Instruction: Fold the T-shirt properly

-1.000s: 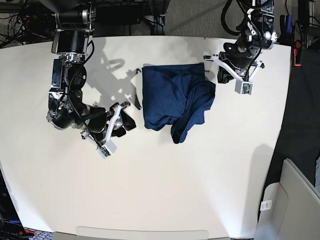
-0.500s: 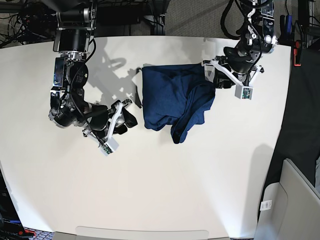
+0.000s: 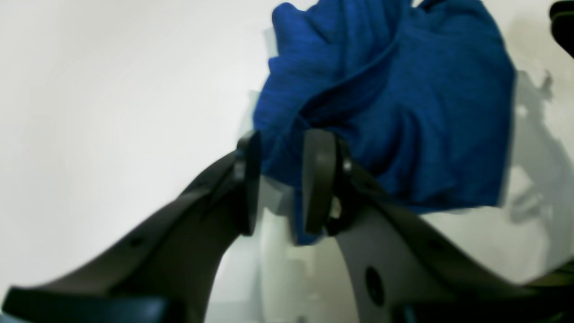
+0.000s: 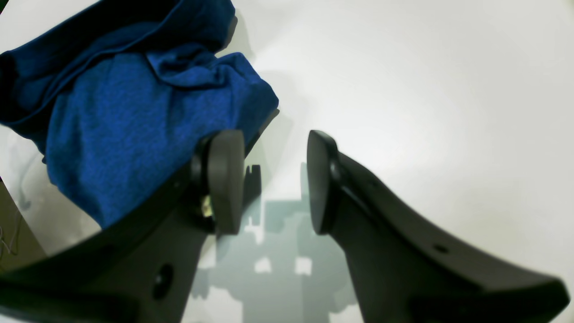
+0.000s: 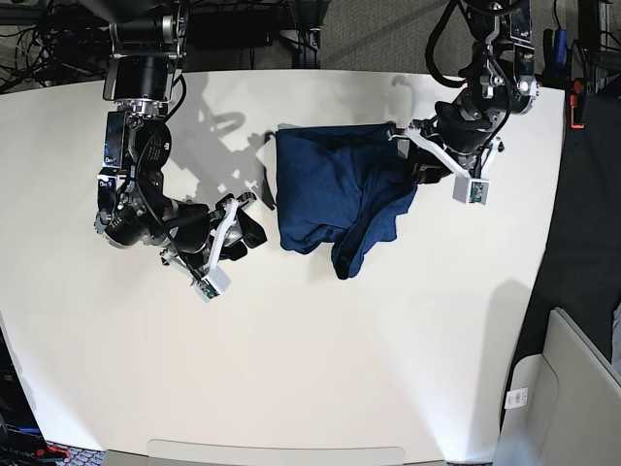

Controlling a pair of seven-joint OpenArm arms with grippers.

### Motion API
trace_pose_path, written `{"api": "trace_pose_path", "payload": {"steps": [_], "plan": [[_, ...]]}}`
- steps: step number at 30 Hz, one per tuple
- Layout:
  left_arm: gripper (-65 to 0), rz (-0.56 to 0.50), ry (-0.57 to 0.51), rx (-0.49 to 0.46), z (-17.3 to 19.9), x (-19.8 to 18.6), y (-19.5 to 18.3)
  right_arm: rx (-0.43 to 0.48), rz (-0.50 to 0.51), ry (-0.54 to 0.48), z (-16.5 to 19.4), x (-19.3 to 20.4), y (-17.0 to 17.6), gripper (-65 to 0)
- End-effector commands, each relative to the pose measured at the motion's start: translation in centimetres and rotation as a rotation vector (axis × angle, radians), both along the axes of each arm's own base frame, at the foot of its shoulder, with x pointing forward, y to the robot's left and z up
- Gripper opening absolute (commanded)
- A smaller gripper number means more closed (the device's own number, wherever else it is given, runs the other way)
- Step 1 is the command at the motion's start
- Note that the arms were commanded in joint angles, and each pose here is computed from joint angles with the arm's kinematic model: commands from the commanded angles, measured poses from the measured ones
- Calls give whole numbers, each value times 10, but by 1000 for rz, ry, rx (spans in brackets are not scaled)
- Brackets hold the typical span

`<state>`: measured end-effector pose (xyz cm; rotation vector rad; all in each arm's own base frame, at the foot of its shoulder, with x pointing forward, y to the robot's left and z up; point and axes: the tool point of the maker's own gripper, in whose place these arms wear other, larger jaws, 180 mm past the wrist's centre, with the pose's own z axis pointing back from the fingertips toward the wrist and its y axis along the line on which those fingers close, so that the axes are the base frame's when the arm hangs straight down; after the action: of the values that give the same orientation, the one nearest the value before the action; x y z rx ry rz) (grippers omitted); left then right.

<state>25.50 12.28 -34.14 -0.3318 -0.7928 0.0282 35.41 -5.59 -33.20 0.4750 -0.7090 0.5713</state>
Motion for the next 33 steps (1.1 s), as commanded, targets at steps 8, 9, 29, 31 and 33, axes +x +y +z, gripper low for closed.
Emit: {"api": "trace_pose_path", "payload": {"steps": [8,9,29,31,33], "plan": [[-491,-14,-31,-90,13,4,-12,31,5,-64,20,11,3,-412],[-491,-14,-32,-90,13,4,-12,31,5,-64,20,11,3,-412],[-494,-32,70,-101,-25,1,-21,38,7,-64,21,11,6,-412],[-528,-33,81,-100,-28,3,-21,40,8,-64,21,11,7,-412],[-598,-35,86,-100,-29,2,-21,40,8,-64,21,11,7,-412]]}}
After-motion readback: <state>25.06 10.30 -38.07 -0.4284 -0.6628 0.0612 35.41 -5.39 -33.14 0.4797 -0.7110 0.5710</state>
